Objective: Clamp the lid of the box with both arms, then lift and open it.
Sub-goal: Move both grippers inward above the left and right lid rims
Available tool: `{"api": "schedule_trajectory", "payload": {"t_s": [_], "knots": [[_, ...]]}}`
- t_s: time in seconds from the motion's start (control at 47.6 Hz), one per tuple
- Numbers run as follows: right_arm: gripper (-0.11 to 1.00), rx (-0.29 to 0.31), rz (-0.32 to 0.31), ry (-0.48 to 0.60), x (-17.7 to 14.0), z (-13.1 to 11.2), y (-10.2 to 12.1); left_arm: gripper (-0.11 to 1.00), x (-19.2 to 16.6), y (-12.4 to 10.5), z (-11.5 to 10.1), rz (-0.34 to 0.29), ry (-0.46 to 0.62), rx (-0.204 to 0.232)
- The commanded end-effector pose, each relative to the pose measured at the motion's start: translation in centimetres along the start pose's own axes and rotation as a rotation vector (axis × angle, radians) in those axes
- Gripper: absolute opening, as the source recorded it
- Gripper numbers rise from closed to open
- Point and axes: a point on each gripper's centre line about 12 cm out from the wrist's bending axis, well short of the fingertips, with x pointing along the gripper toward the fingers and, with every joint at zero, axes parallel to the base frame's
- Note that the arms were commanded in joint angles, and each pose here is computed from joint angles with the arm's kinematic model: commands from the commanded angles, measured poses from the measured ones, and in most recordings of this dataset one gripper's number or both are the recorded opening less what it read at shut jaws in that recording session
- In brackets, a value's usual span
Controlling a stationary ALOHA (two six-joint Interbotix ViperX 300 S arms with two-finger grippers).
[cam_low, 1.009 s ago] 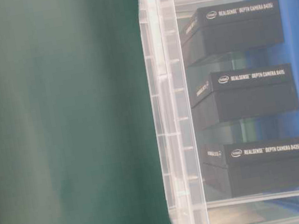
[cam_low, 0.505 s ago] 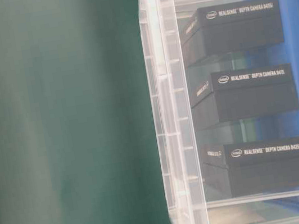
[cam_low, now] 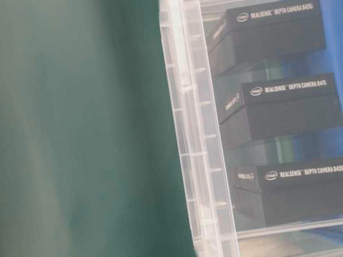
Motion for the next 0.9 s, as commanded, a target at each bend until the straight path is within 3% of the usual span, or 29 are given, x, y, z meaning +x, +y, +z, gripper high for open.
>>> {"api": "schedule_trajectory", "payload": {"t_s": [0.0,0.294,0.631,0.883], "knots": [[0.0,0.005,-0.004,-0.02,-0.4,1.0,-0.1,0.0,-0.4,0.2,0.9,0.006,-0.02,-0.002],[0.0,-0.004,-0.012,0.028,0.9,0.8,-0.2,0.0,1.7,0.1,0.3,0.003,0.077,0.004],[0.0,-0.034,-0.022,0.192,5.3,-0.8,-0.2,0.0,5.8,0.4,-2.0,0.005,0.234,-0.001],[0.0,-0.055,-0.03,0.236,7.5,-1.6,-0.2,0.0,7.0,0.7,-3.3,0.015,0.258,-0.014]]}}
